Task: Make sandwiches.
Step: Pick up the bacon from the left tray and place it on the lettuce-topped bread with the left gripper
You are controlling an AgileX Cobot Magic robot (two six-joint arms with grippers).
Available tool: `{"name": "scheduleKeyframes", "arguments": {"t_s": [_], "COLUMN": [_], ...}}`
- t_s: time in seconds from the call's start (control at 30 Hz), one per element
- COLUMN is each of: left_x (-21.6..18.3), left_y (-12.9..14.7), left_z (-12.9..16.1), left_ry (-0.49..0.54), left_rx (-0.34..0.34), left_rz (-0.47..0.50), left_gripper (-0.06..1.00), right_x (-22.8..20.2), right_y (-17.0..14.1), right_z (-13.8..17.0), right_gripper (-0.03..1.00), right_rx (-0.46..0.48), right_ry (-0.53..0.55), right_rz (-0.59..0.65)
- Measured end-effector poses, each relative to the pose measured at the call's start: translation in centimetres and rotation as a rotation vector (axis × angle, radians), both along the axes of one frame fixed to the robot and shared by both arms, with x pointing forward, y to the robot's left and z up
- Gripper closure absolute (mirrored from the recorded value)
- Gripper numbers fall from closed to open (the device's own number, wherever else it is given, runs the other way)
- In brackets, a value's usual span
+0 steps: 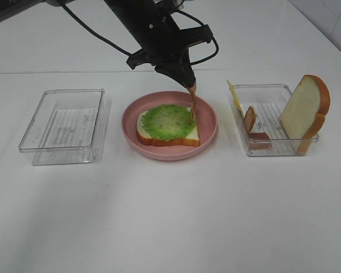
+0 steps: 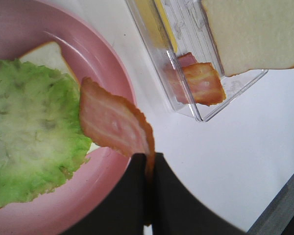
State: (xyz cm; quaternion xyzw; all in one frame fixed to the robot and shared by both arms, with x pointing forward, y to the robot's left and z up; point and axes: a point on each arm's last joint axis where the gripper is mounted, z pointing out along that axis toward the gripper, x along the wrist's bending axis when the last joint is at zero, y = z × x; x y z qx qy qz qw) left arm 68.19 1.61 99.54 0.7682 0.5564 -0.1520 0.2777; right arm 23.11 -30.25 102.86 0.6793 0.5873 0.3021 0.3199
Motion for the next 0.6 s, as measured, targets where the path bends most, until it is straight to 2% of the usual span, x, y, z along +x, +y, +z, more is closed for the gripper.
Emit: {"name": "scheduleKeyframes", "arguments": {"t_s": [0.3,0.4,0.43,0.47,0.53,0.57,0.6], "left_x": [0.2,0.3,0.4,0.4,0.7,0.7,0.9], "left_y": [-0.1,0.1,0.3,0.3,0.9,0.9,1.2], "left_z": [-0.7,-1.1,-1.3,-1.3,-1.8,-1.8,-2.1], "left_ry": [0.008,-0.002,-0.014,-0.014,-0.029,-0.029,-0.04], "left_rx": [0.006,0.032,0.066,0.066,0.135,0.135,0.178], "left_rz": [-0.004,-0.005,0.001,0.001,0.027,0.027,0.039], "left_gripper": [0.94,0.94,0.94,0.94,0.94,0.94,0.94], "right_x": [0.0,0.0,0.0,0.0,0.0,0.0,0.0], "right_y": [0.0,0.0,0.0,0.0,0.0,0.0,0.0], "right_z": [0.0,0.0,0.0,0.0,0.0,0.0,0.0], "right_gripper": [-0.02,-0.02,-0.02,-0.02,-0.02,-0.02,-0.02], "right_rx": [0.0,0.0,0.0,0.0,0.0,0.0,0.0], "right_ry": [0.0,0.0,0.0,0.0,0.0,0.0,0.0], "right_rz": [0.0,0.0,0.0,0.0,0.0,0.0,0.0]}}
